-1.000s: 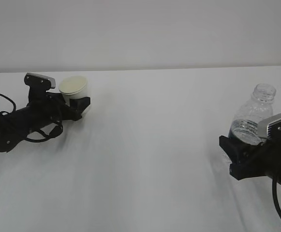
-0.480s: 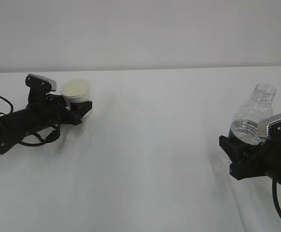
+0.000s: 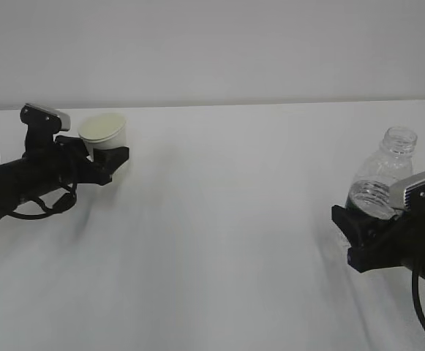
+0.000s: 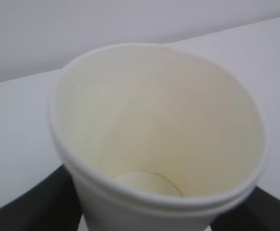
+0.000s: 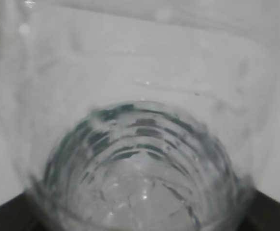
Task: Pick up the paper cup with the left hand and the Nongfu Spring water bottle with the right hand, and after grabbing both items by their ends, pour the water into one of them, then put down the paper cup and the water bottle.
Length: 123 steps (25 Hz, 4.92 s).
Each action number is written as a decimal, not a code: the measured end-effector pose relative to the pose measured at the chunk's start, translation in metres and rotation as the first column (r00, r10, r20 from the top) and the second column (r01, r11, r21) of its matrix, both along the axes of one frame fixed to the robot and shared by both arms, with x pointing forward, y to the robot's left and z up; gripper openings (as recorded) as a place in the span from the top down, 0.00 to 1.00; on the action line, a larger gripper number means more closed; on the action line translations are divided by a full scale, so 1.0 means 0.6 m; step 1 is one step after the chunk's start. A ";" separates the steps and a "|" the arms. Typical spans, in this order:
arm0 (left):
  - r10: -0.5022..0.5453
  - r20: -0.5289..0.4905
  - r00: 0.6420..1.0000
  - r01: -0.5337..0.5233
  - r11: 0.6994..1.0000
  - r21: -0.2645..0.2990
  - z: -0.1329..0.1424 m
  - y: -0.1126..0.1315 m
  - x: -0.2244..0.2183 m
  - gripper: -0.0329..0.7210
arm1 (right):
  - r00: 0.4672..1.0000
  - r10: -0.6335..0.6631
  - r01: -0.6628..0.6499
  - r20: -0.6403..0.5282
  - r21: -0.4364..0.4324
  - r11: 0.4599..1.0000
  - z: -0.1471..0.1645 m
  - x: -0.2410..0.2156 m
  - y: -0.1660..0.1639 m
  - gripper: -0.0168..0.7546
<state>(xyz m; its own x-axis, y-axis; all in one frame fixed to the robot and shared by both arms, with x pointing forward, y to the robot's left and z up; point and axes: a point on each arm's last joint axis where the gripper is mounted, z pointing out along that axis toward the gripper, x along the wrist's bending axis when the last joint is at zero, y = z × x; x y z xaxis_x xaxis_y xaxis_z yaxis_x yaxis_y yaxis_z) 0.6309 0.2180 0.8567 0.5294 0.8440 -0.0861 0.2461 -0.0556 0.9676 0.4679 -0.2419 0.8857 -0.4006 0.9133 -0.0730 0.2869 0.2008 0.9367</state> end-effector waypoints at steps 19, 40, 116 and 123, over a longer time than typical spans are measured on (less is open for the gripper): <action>-0.212 -0.022 0.977 0.212 0.977 -0.024 0.029 -0.020 -0.071 0.28 | 1.000 0.000 0.000 0.000 0.000 1.000 0.000 0.000 0.000 0.35; -0.565 -0.043 0.824 0.563 0.825 -0.048 0.031 -0.087 -0.124 0.28 | 0.998 0.069 -0.069 0.001 -0.008 0.998 0.000 -0.004 0.009 0.35; -0.771 0.033 0.636 0.769 0.637 0.058 0.032 -0.212 -0.196 0.30 | 0.886 0.456 -0.406 0.080 -0.337 0.850 0.047 0.121 0.062 0.35; -0.808 0.051 0.587 0.804 0.589 0.082 0.032 -0.239 -0.216 0.31 | 0.853 0.520 -0.457 0.049 -0.413 0.788 0.022 0.130 0.071 0.35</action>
<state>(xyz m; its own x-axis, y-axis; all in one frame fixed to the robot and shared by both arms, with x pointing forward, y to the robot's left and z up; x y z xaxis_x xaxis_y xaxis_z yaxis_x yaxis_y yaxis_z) 0.5011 0.0749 0.8759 0.9975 0.0705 0.0101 0.0071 -0.2384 0.9711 0.5459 -0.1991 0.8986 -0.7403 0.4868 -0.4637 -0.0848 0.6166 0.7827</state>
